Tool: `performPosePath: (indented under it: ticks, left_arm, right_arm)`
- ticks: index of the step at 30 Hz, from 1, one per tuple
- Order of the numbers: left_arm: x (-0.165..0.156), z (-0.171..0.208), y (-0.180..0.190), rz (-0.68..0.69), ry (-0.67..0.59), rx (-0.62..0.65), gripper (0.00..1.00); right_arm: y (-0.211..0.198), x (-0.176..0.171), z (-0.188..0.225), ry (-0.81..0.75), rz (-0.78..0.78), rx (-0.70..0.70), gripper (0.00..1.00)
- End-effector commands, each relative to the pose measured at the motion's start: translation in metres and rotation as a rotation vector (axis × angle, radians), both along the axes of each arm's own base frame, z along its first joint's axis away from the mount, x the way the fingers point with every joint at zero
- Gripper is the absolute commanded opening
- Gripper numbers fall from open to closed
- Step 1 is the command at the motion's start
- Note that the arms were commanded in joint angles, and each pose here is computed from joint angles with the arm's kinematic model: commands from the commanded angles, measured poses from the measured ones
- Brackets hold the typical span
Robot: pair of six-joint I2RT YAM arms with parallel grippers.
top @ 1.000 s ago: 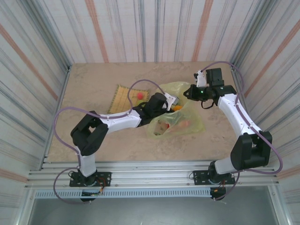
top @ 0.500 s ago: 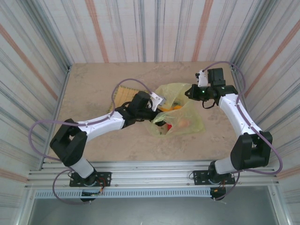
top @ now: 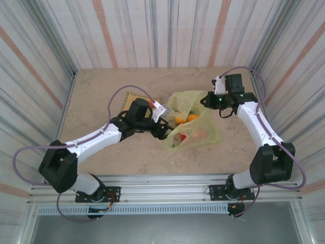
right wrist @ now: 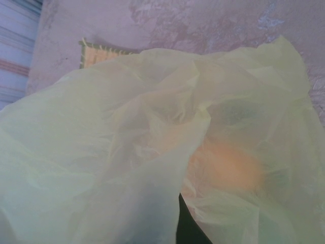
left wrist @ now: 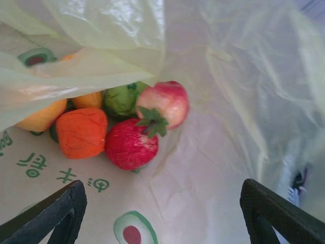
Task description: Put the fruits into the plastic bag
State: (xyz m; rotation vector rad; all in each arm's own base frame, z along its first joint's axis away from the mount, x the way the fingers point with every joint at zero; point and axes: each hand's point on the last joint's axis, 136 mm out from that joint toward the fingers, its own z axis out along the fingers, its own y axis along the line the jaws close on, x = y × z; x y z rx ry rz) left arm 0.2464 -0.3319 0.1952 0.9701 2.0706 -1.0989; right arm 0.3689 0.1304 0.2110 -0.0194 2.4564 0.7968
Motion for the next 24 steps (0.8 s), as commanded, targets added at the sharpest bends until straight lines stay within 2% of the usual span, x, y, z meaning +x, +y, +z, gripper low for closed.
performPosePath:
  ticks: [1, 7, 9, 12, 14, 17, 20, 24]
  left_arm:
    - [-0.014, 0.022, 0.01, -0.058, -0.03, -0.07, 0.83]
    - [-0.007, 0.047, 0.036, 0.011, -0.069, -0.146, 0.84]
    - [0.005, 0.055, 0.049, 0.082, -0.071, -0.171, 0.84]
    - [0.044, 0.057, 0.084, 0.331, -0.039, -0.183, 0.85]
    - [0.077, 0.049, 0.118, 0.562, 0.011, -0.152, 0.86]
    - [0.112, 0.034, 0.15, 0.762, 0.073, -0.11, 0.87]
    - [0.139, 0.016, 0.157, 0.827, 0.109, -0.025, 0.86]
    - [0.168, -0.013, 0.147, 0.817, 0.162, 0.067, 0.85]
  right_arm:
    - [-0.002, -0.005, -0.002, 0.003, 0.017, -0.009, 0.0]
    - [-0.002, -0.005, -0.002, 0.002, 0.017, -0.009, 0.0]
    - [-0.002, -0.005, -0.001, -0.001, 0.017, -0.009, 0.0]
    - [-0.003, -0.005, -0.001, -0.004, 0.016, -0.008, 0.0]
    - [-0.003, -0.005, -0.001, -0.005, 0.015, -0.007, 0.0]
    - [-0.003, -0.004, -0.001, -0.005, 0.012, -0.004, 0.0]
    - [-0.003, -0.004, -0.001, -0.001, 0.007, -0.009, 0.0]
    - [-0.006, -0.004, 0.003, -0.011, -0.006, -0.024, 0.0]
